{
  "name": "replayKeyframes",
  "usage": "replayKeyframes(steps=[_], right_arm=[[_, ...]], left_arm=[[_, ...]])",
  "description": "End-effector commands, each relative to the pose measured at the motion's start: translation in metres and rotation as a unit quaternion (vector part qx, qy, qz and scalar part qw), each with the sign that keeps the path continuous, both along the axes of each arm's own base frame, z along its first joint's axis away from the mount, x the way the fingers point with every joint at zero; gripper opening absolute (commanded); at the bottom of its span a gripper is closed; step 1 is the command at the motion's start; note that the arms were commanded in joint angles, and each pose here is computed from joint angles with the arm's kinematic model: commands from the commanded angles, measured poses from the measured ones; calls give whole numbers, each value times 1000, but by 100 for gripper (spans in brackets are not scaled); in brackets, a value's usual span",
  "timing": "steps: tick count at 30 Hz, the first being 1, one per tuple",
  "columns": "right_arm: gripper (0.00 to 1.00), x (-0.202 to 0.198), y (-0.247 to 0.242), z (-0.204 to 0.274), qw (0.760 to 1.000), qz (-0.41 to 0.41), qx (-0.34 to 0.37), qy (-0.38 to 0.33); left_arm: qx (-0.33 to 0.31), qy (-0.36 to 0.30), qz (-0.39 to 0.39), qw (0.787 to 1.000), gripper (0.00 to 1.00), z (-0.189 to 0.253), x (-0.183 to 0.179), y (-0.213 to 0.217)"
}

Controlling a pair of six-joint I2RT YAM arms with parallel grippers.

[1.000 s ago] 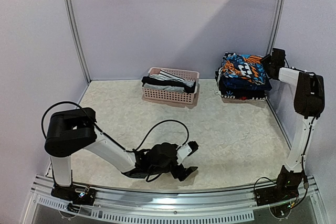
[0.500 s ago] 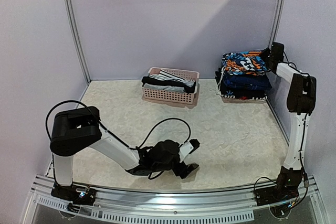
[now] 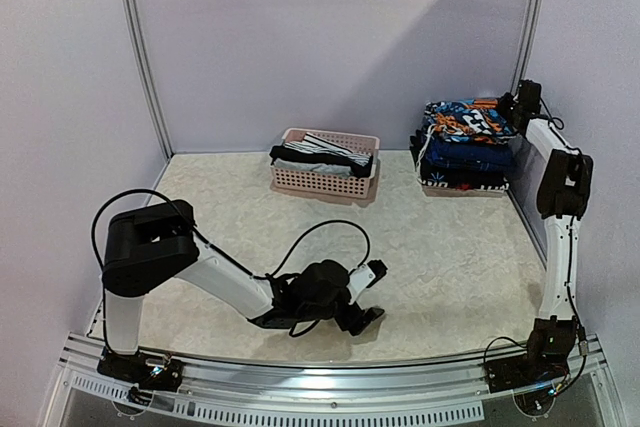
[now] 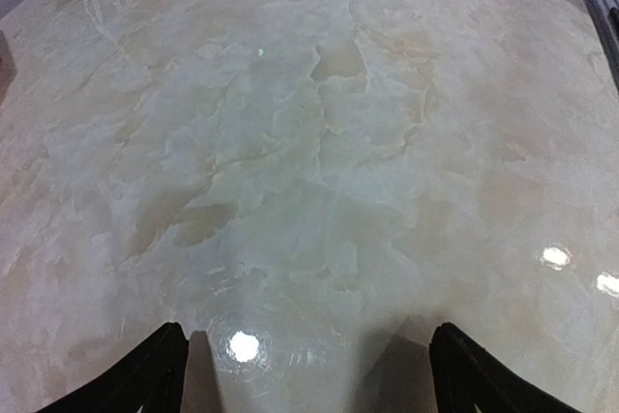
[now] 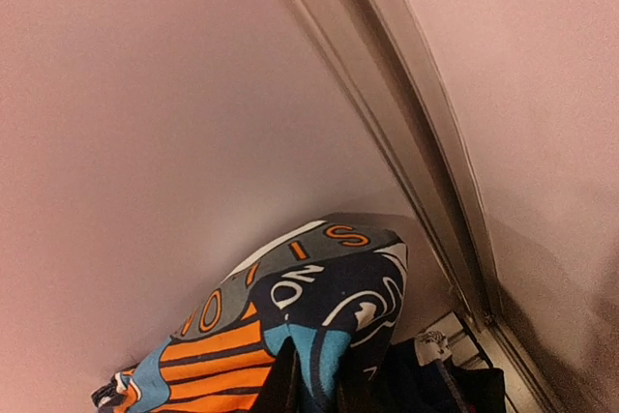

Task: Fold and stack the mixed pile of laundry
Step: Adjust the square-folded shorts at the corner of the board.

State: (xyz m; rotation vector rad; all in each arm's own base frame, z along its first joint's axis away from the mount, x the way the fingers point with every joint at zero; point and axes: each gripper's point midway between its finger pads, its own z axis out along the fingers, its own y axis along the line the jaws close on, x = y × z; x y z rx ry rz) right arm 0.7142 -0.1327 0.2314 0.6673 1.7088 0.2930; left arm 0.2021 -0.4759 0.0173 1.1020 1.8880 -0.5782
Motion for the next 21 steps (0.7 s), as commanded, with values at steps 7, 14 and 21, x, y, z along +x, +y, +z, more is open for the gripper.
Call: replayKeyframes(steps=[7,14,21], right_arm=[[28,-16,-8,-42,999,-2,16,36],[38,-38,-7,-18,1000,-12,17,1],[58,-62,-3,-10,999,-19,30,-16]], left_arm=[[8,15,9,1000,88,-9,1,12],[1,10,8,1000,88,-5,1,13],[-5,8,7,1000,88,-2,-2,18]])
